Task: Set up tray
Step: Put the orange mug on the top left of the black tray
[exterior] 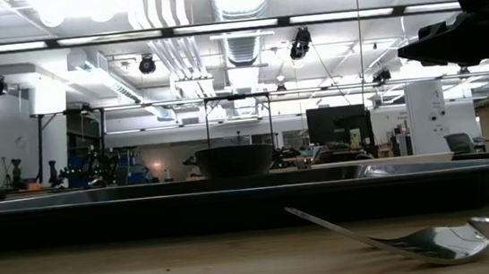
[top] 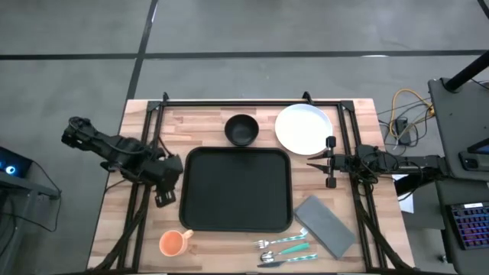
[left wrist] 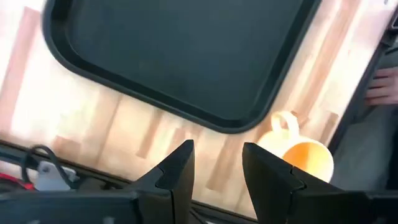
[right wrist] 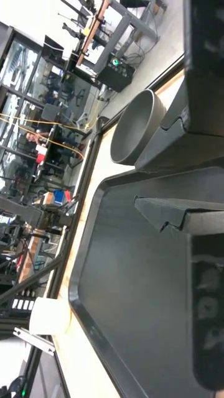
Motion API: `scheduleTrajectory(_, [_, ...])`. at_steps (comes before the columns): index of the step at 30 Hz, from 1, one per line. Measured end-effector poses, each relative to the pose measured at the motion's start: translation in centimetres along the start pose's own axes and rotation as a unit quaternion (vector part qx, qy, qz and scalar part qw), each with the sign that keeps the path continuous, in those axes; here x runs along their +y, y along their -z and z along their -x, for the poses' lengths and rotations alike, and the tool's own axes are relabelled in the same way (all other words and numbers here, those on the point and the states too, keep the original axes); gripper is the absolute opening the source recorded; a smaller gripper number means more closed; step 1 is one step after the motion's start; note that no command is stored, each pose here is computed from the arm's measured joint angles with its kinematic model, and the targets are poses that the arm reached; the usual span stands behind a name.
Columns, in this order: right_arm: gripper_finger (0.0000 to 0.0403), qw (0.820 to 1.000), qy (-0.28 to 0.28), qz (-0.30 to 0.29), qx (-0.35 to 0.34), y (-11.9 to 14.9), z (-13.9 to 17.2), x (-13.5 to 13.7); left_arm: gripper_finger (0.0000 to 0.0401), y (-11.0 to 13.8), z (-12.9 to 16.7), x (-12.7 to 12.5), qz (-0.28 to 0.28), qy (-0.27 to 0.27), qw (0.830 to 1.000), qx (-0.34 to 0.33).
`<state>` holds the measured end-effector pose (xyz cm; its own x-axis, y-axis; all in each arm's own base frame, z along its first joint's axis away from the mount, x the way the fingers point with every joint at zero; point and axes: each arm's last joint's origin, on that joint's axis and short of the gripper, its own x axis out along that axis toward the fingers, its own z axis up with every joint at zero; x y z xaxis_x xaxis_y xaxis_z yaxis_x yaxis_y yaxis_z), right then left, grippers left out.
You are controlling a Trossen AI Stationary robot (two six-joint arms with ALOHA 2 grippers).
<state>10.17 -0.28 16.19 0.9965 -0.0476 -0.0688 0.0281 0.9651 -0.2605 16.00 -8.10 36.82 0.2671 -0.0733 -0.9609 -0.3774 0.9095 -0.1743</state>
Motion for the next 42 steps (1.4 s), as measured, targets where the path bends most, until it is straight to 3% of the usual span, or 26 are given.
scheduleTrajectory(11, [0.0068,1.0,0.0,0.0,0.0,0.0,0.0,0.0,0.0116,2.8,-2.2,-3.9,0.013,-0.04,0.999,0.007])
scheduleTrajectory(18, [0.0068,1.0,0.0,0.0,0.0,0.0,0.0,0.0,0.0116,3.7,-4.9,-6.8,-0.018,-0.078,0.996,0.029])
scheduleTrajectory(26, [0.0068,1.0,0.0,0.0,0.0,0.0,0.0,0.0,0.0116,5.3,-7.0,-10.0,-0.059,-0.055,0.996,0.028])
scheduleTrajectory(42, [0.0068,1.0,0.0,0.0,0.0,0.0,0.0,0.0,0.0116,7.8,-10.8,-10.9,-0.05,-0.028,0.998,0.021])
